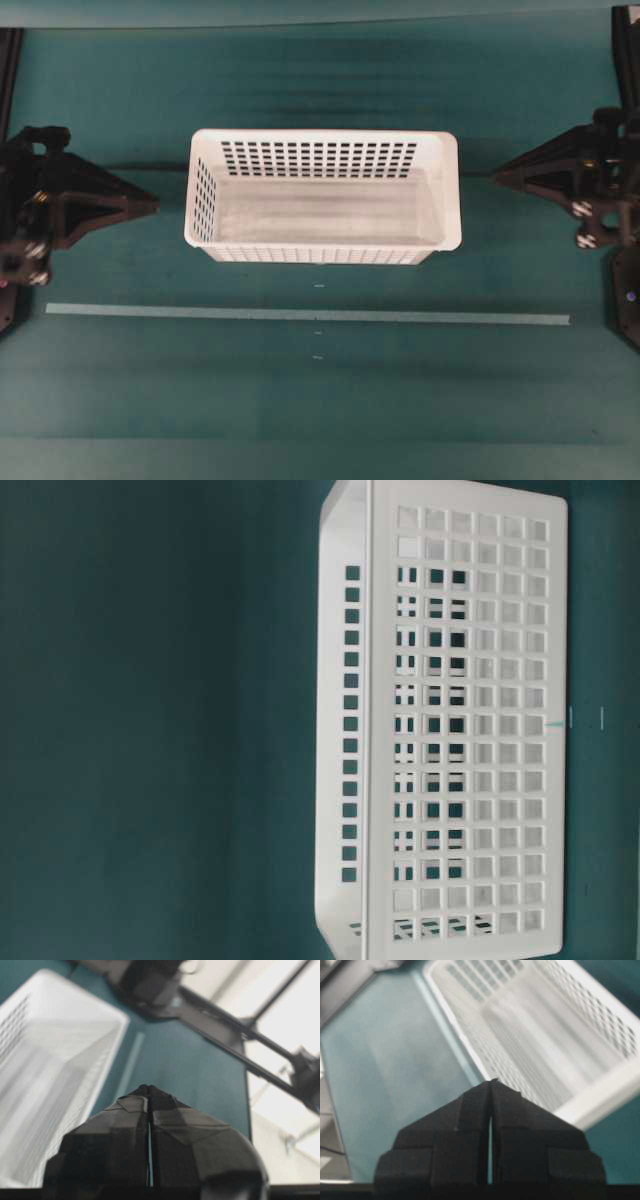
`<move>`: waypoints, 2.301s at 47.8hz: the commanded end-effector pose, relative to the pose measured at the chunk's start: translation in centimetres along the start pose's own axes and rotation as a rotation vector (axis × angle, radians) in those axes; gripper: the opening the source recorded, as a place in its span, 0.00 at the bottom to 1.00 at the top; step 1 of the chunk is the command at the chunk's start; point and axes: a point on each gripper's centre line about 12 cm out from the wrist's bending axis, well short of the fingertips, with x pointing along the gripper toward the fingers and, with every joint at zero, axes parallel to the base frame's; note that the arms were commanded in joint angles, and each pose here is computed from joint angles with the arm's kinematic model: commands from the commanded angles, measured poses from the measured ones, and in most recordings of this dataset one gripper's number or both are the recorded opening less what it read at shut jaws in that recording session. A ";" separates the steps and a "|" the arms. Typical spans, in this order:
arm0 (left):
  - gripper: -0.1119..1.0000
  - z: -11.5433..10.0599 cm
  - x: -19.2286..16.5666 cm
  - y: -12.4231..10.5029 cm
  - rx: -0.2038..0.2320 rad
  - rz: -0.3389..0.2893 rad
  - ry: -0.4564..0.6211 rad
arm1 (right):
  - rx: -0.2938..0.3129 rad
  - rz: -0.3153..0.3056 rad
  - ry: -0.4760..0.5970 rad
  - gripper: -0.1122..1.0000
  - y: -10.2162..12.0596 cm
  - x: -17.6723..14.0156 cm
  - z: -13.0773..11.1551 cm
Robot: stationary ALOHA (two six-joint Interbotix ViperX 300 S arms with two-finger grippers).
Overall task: Lift the white basket with both hands.
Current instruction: 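Move both grippers inward toward the short ends of the white basket, then close left and right grippers on the basket's end rims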
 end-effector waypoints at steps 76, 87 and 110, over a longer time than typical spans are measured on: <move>0.67 0.4 4.7 6.2 -0.635 0.681 0.342 | 0.520 -0.547 0.520 0.71 -4.8 7.3 2.0; 0.97 0.0 5.6 6.6 -0.641 0.703 0.359 | 0.554 -0.523 0.507 0.94 -5.1 9.5 2.0; 0.93 -2.9 8.9 9.1 -0.715 0.767 0.376 | 0.647 -0.580 0.521 0.94 -6.8 12.8 -0.3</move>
